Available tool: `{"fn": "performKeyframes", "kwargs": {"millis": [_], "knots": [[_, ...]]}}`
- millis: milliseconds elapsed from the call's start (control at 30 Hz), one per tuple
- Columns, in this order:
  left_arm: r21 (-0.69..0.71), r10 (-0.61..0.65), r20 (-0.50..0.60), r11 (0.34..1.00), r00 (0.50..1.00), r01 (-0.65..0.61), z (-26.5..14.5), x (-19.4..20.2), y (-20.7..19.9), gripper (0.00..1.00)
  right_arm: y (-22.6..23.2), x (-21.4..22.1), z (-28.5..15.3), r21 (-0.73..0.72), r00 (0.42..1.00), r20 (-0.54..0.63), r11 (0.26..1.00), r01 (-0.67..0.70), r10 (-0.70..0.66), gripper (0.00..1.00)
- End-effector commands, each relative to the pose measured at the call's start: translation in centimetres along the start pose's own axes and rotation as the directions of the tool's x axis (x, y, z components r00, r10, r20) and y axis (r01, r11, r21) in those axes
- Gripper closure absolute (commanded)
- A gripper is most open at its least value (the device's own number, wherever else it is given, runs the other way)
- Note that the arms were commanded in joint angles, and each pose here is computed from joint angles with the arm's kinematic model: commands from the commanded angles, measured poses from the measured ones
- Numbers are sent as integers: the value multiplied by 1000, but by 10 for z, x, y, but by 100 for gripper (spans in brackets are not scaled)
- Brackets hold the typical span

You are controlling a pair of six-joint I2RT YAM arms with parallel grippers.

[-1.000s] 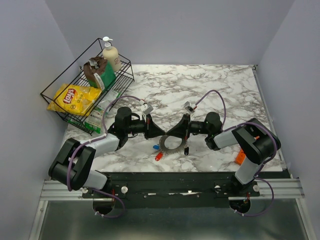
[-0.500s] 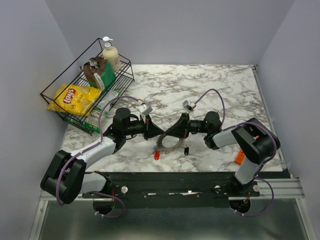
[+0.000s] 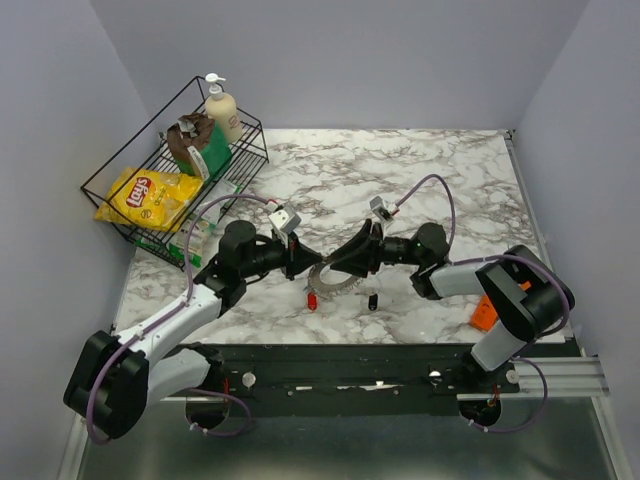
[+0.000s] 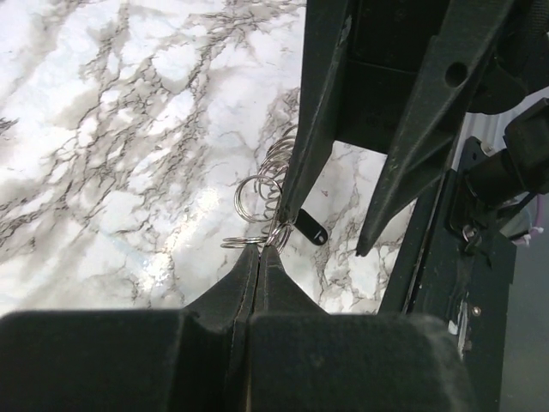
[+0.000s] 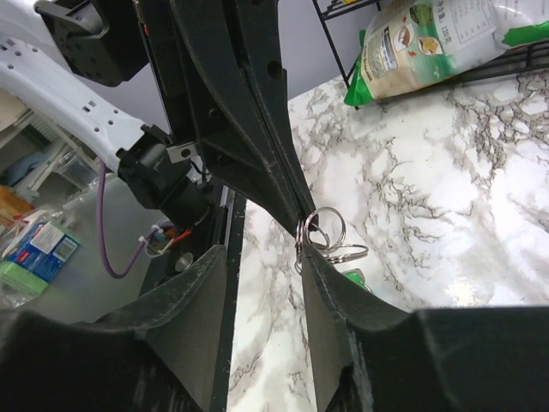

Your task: Put the keys on the keyring

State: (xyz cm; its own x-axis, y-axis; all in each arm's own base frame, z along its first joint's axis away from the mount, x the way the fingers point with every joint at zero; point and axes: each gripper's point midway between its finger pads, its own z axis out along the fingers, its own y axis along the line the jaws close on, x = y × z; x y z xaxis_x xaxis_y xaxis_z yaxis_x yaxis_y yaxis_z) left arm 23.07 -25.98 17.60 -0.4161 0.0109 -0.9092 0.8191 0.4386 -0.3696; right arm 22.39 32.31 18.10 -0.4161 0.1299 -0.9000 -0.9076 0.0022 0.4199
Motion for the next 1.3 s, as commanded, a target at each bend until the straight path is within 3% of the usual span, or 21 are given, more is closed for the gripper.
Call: {"fn": "performKeyframes", "kwargs": {"millis": [0, 300, 700, 1000, 1267], "knots": [[-15, 35, 41, 999, 999, -34, -5, -16, -8, 100, 14, -49, -2, 4, 960, 165, 973, 230, -228, 48], [-132, 86, 132, 989, 988, -68, -15, -28, -2, 100, 30, -74, -9, 47, 937, 175, 954, 297, -301, 43], [-416, 234, 288, 904, 929, -99, -48, -45, 27, 100, 28, -72, -17, 103, 932, 134, 940, 325, -336, 36], [-420, 325, 318, 890, 891, -175, -53, -46, 21, 100, 27, -70, -18, 108, 930, 107, 934, 340, -351, 34], [-412, 451, 373, 863, 811, -291, -60, -53, 6, 100, 25, -69, -17, 107, 927, 90, 929, 354, -363, 34]]}}
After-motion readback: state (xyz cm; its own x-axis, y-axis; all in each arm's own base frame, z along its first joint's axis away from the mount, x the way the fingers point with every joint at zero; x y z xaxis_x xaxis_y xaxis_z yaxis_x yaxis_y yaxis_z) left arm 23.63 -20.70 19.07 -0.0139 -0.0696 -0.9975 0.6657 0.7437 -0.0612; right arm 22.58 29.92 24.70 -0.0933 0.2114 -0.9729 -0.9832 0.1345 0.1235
